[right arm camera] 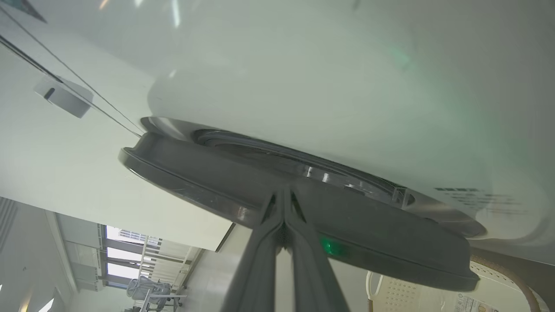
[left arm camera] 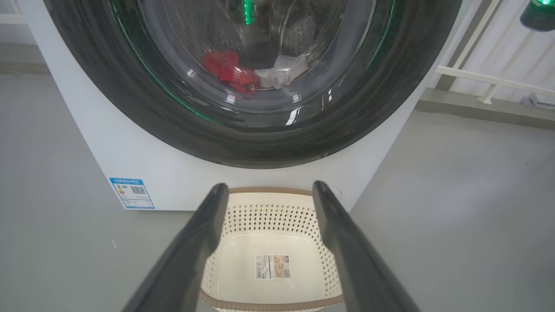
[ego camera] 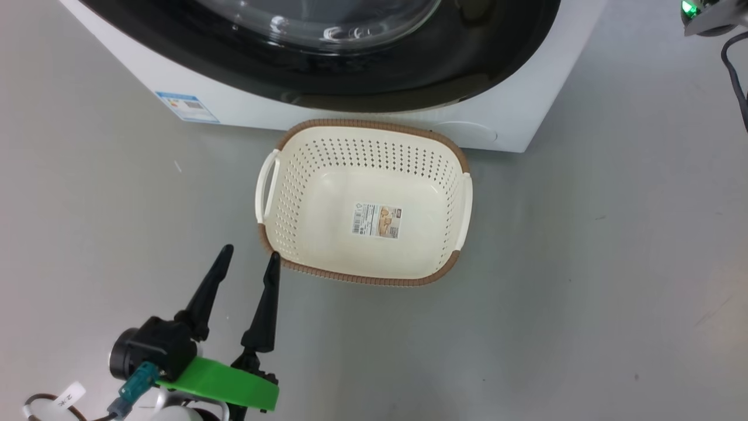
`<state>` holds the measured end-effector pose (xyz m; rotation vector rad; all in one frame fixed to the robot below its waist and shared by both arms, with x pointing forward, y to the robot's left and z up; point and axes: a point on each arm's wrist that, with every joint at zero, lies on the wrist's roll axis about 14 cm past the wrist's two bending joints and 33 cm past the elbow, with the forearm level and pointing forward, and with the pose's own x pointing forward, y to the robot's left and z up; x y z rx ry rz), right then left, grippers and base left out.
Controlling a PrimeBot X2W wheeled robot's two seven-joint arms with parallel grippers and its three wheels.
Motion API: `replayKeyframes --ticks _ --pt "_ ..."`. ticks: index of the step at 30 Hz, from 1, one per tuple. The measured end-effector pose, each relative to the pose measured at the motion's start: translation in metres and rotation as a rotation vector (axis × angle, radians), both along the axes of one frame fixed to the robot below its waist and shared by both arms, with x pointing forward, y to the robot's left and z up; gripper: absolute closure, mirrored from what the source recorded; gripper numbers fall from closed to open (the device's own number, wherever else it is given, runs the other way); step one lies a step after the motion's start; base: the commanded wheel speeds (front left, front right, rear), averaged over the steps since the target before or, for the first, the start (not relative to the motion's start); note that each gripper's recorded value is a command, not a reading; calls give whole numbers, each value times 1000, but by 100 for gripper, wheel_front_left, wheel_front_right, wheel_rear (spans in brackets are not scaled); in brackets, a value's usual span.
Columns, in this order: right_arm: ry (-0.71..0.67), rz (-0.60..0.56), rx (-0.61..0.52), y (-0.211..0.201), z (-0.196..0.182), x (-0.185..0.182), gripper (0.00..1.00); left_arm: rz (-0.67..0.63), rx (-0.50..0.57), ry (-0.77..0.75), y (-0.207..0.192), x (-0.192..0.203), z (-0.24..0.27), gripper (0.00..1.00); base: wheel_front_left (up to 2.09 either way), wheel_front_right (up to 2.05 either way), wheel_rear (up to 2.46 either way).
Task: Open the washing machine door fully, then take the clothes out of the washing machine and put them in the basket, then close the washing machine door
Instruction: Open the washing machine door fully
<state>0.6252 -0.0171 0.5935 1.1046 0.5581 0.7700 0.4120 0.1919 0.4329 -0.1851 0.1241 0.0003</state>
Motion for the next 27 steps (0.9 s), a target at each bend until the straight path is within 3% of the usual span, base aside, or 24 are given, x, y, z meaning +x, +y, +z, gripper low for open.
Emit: replayKeyframes --ticks 19,27 --pt "93 87 -42 21 -44 22 100 3 -2 26 3 17 -14 0 0 0 0" --pt "97 119 -59 27 -44 18 100 4 -4 15 3 20 -11 0 0 0 0"
